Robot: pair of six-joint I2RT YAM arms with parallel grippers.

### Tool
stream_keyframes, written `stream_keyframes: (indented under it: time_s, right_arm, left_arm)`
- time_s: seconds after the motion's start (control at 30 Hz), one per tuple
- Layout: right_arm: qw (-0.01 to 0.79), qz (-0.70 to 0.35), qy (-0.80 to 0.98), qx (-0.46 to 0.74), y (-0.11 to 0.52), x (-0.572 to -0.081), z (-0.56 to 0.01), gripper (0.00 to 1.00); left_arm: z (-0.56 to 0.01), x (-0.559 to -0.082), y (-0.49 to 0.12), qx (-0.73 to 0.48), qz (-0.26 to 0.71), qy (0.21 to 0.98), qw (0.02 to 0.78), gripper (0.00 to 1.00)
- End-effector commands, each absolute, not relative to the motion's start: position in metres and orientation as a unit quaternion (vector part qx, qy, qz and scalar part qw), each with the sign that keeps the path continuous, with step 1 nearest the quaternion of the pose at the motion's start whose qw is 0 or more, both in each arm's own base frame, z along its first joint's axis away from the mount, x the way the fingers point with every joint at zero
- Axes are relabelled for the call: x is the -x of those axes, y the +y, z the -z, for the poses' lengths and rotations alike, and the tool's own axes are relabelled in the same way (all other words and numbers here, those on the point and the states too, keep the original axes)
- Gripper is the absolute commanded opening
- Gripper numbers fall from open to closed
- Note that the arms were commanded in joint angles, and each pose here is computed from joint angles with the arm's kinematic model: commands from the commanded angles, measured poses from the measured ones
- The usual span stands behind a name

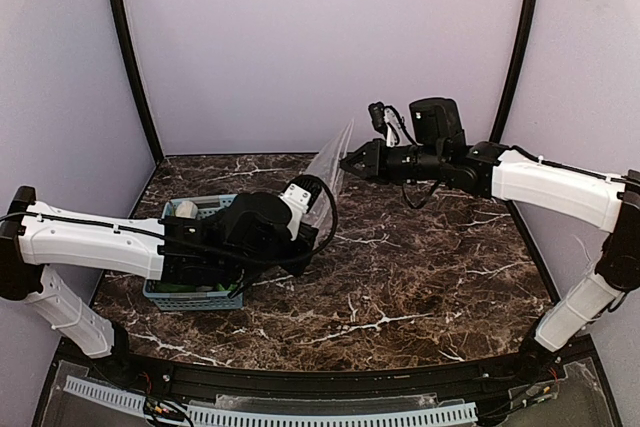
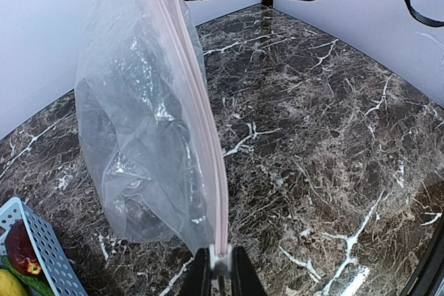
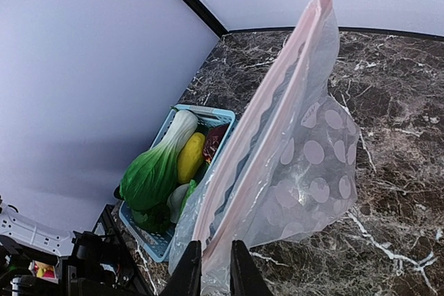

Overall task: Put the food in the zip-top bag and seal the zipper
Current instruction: Pass from the left arm to the right

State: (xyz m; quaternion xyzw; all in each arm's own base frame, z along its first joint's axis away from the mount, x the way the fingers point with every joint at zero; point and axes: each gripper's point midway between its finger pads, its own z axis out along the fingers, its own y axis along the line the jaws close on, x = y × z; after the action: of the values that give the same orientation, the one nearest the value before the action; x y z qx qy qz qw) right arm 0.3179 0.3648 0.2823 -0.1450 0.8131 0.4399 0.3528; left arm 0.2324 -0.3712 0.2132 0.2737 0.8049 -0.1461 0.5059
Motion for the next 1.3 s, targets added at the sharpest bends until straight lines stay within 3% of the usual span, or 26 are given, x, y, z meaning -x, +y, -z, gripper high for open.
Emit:
stream_keyframes:
  time_s: [0.0, 0.53, 0.83, 1.13, 1.27]
  right_arm:
    - [0.362, -0.446, 0.805, 0.15, 0.371, -0.318, -0.288, 0.15]
    - [0.346, -0.44, 0.815, 0.147, 0.379, -0.325, -0.272, 0.21]
    - [0.334, -0.449, 0.816, 0.147, 0.385, -0.326, -0.266, 0.12]
    - [0.309, -0.462, 0.818, 0.15, 0.395, -0.326, -0.254, 0.13]
    - [0.309, -0.465, 0.816, 0.151, 0.396, -0.325, -0.254, 0.06]
  left_arm:
    - [-0.209, -0.229, -0.37, -0.275, 0.148, 0.806, 0.503, 0.01]
    - [-0.204, -0.227, -0.373, -0.284, 0.15, 0.806, 0.496, 0.01]
    - [-0.2, -0.227, -0.374, -0.288, 0.148, 0.807, 0.494, 0.01]
    - [-0.196, -0.225, -0.375, -0.293, 0.149, 0.808, 0.489, 0.01]
    - [-0.194, -0.225, -0.376, -0.295, 0.15, 0.809, 0.486, 0.01]
